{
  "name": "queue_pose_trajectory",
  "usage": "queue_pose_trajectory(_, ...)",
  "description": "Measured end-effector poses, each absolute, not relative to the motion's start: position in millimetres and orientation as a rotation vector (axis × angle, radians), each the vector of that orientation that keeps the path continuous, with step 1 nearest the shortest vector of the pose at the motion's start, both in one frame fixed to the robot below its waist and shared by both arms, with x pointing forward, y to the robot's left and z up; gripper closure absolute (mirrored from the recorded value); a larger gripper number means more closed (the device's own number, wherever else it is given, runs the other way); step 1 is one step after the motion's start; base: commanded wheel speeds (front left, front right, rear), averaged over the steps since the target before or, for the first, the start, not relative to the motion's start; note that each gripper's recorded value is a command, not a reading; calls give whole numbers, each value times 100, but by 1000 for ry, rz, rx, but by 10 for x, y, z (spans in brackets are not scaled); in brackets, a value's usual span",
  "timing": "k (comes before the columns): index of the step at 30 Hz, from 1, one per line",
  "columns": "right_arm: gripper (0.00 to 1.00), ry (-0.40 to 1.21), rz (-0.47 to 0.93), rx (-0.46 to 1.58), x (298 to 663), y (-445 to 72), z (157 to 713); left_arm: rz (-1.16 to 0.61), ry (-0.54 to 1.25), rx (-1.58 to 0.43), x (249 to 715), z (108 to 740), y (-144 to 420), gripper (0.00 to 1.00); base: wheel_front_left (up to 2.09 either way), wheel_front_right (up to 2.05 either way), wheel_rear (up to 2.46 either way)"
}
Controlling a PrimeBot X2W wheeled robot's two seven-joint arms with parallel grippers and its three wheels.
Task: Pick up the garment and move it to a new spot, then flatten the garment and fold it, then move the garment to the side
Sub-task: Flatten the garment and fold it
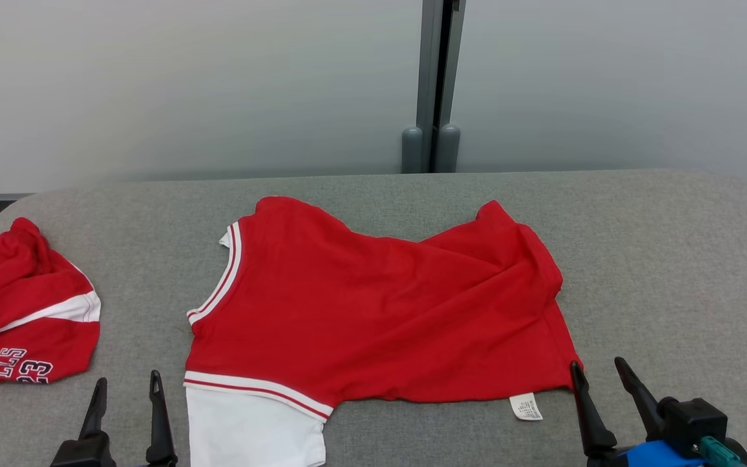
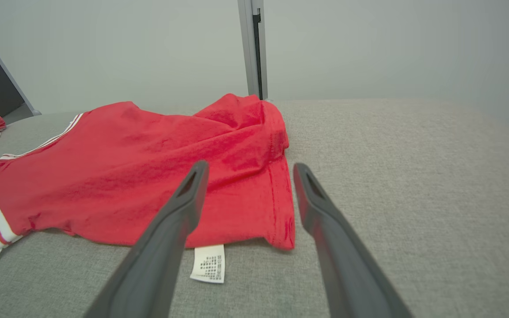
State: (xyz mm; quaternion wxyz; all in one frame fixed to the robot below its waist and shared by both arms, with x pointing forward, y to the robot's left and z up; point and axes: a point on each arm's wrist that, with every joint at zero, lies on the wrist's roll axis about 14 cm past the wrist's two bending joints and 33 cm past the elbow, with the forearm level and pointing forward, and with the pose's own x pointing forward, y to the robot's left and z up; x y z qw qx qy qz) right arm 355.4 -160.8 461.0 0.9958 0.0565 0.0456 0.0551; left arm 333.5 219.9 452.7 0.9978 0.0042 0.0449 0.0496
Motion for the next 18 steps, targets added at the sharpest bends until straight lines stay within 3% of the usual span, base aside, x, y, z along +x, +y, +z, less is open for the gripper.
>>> queue_pose_trajectory(9, 0, 108, 104, 117, 3530, -1624, 4558, 85, 129, 0, 3317, 4418, 2164, 0, 0, 0, 0)
queue_pose_trajectory(18, 0, 216, 62, 87, 3590, -1763, 4243, 36, 360, -42, 3121, 3855, 2016, 0, 0, 0, 0)
